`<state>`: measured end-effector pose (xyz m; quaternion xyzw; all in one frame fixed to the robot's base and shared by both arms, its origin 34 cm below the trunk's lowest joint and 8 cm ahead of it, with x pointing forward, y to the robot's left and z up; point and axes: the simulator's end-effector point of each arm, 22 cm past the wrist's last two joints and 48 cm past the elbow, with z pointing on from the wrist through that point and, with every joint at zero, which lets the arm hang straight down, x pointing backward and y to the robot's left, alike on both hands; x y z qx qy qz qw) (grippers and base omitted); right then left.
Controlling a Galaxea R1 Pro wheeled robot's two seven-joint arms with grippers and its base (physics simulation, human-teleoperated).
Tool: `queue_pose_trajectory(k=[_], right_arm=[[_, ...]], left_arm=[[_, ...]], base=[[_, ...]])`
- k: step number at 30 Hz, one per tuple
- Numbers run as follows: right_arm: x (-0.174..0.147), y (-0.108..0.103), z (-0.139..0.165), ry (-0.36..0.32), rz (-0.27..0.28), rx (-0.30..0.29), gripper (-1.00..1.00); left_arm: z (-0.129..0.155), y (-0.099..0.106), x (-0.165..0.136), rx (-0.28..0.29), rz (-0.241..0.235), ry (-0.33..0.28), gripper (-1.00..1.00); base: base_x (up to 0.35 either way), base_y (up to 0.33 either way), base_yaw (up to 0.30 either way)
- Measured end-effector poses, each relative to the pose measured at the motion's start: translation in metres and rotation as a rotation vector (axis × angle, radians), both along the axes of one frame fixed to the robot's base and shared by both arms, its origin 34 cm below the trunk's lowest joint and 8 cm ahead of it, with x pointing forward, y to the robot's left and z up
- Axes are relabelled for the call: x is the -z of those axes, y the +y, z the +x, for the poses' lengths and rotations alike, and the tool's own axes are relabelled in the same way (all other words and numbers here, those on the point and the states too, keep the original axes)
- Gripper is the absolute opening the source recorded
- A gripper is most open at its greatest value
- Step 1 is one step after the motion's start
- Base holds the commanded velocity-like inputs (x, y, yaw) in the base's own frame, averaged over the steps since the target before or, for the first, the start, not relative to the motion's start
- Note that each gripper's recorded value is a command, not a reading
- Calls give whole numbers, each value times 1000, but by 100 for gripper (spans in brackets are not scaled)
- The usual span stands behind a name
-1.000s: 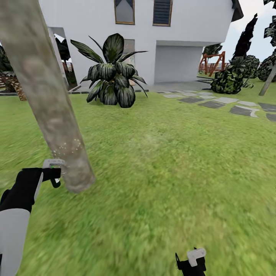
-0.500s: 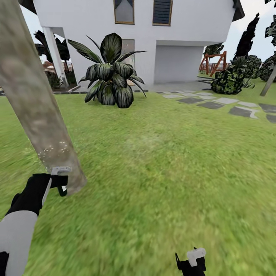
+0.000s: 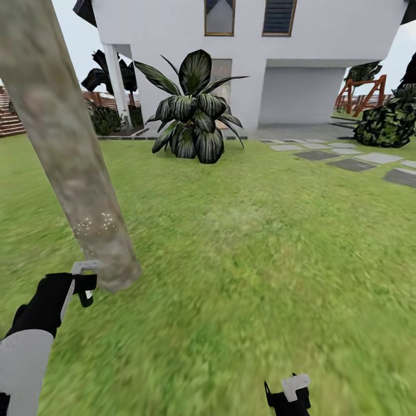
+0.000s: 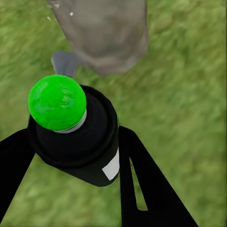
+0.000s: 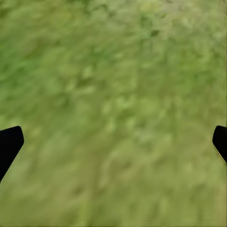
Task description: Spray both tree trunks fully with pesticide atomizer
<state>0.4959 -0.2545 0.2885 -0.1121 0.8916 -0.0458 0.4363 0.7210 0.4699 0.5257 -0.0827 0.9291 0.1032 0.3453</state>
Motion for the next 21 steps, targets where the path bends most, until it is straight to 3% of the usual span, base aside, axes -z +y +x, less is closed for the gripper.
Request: queue_pose_trajectory(k=[6, 11, 14, 19, 21], right_arm=[[0, 0, 0, 0, 0, 0, 100], [0, 0, 0, 0, 0, 0, 100], [0, 0, 0, 0, 0, 0, 100], [0, 1, 0, 0, 1, 0, 100], [0, 1, 0, 0, 1, 0, 100]], left_arm=[[-7, 11, 3, -10, 13, 11, -100], [-3, -19, 12, 14, -27, 11, -100], [-2, -24, 14, 20, -30, 13, -100], [-10, 5, 10, -6, 9, 21, -100], [-12, 3, 15, -6, -2, 30, -100]], base=[[250, -132, 277], [244, -122, 277], [244, -122, 277], [244, -122, 277], [248, -122, 277]])
